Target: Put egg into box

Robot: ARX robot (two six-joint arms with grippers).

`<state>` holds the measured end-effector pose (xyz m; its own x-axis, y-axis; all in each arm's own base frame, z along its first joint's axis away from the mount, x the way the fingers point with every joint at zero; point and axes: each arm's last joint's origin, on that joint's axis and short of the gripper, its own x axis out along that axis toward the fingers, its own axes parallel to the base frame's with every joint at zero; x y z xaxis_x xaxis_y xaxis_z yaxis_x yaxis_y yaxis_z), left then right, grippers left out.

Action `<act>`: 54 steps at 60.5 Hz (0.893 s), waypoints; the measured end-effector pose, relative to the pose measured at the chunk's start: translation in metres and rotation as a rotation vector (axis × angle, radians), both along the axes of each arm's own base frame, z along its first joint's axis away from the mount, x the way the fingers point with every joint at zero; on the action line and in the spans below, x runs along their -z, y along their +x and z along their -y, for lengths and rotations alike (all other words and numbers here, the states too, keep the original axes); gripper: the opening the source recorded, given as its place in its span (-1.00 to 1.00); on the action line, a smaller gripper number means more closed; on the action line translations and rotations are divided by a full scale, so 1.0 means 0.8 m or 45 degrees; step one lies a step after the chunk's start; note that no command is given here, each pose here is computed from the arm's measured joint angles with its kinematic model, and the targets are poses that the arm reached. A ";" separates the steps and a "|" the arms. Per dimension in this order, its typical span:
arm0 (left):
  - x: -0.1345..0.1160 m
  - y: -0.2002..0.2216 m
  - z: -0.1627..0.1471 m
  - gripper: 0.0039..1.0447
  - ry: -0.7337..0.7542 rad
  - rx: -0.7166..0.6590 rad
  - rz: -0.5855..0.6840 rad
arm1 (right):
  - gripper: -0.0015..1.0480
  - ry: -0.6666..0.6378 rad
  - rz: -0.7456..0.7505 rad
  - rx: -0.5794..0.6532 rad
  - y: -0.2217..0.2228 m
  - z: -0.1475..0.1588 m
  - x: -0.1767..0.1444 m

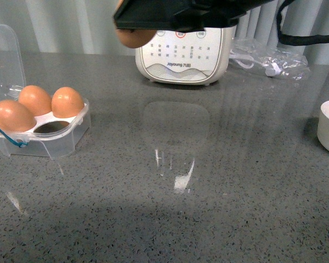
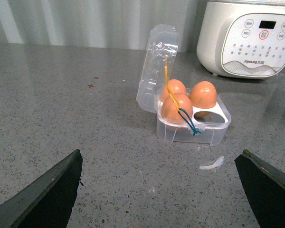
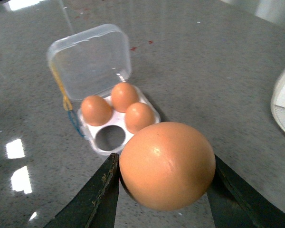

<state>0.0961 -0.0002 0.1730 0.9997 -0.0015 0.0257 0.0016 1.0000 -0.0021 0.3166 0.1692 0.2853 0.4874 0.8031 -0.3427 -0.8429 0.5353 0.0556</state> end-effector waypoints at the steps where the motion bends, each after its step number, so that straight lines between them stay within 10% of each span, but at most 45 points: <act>1: 0.000 0.000 0.000 0.87 0.000 0.000 0.000 | -0.13 -0.006 0.003 -0.024 -0.001 -0.004 0.000; 54: 0.000 0.000 0.000 0.87 0.000 0.000 0.000 | -0.13 -0.127 -0.037 -0.207 0.012 -0.095 0.045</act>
<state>0.0961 -0.0002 0.1730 0.9997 -0.0015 0.0257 0.0016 1.0000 -0.0021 0.3262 0.2456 0.2489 0.3427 0.8317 -0.4367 -0.9175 0.3963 0.0348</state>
